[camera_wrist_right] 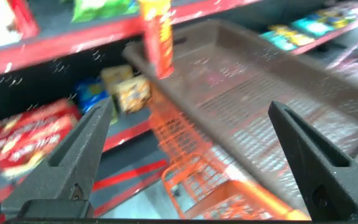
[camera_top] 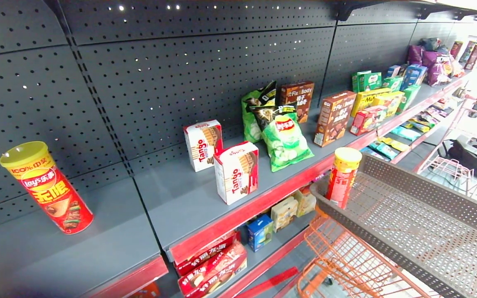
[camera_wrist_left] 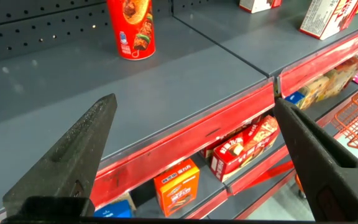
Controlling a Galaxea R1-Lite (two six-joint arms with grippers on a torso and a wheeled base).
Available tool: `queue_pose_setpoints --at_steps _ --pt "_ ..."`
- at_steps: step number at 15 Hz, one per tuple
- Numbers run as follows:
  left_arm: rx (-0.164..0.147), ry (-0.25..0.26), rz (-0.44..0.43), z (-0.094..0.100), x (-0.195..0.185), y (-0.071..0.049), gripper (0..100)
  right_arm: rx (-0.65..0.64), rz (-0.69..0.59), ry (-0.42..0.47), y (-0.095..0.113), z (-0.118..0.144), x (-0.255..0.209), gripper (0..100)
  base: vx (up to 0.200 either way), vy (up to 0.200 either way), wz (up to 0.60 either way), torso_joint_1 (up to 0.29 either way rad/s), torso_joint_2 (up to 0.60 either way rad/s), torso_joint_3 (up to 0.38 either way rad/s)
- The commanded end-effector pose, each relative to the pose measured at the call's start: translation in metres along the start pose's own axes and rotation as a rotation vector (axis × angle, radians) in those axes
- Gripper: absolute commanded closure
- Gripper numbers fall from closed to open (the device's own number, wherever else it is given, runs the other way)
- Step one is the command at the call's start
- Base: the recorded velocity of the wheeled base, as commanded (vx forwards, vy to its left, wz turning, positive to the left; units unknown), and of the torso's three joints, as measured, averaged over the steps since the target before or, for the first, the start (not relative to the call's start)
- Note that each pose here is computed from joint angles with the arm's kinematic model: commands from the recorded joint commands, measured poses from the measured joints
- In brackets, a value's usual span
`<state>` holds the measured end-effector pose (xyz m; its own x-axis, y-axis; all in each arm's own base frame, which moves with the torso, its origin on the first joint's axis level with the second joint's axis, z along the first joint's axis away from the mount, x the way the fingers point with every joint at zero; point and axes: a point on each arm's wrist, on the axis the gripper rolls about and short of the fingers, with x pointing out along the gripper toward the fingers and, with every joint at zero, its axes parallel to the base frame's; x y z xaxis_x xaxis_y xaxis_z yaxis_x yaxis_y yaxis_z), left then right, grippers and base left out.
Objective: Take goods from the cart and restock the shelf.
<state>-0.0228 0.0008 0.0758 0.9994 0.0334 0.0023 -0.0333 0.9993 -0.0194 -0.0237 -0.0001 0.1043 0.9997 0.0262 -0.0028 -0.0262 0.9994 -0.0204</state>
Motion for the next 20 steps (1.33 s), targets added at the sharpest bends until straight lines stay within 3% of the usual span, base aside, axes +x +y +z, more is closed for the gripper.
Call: queue_pose_setpoints --at_steps 1,4,6,10,11,12,20 --pt "-0.001 -0.001 0.000 0.000 0.000 0.000 0 0.003 -0.212 0.161 -0.006 0.074 0.040 0 0.000 0.000 0.00 0.000 0.00 0.000" --pt "-0.001 -0.001 0.000 0.000 0.000 0.000 0 0.010 -0.220 0.205 -0.007 0.074 0.049 0 0.000 0.000 0.00 0.000 0.00 0.000" --pt "-0.001 -0.001 0.000 0.000 0.000 0.000 0 -0.053 -0.214 0.292 -0.010 0.076 0.068 0 0.000 0.000 0.00 0.000 0.00 0.000" --pt "-0.001 -0.001 0.000 0.000 0.000 0.000 0 0.001 -0.198 0.243 -0.015 0.091 0.123 0 0.000 0.000 0.00 0.000 0.00 0.000" --pt "-0.001 -0.001 0.000 0.000 0.000 0.000 0 0.001 -0.169 0.248 -0.015 0.090 0.124 0 0.000 0.000 0.00 0.000 0.00 0.000" --pt "-0.001 -0.001 0.000 0.000 0.000 0.000 0 -0.050 -0.124 0.311 -0.015 0.080 0.131 0 0.000 0.000 0.00 0.000 0.00 0.000" --pt "-0.001 -0.001 0.000 0.000 0.000 0.000 0 -0.048 -0.143 0.449 -0.025 0.063 0.180 0 0.000 0.000 0.00 0.000 0.00 0.000"
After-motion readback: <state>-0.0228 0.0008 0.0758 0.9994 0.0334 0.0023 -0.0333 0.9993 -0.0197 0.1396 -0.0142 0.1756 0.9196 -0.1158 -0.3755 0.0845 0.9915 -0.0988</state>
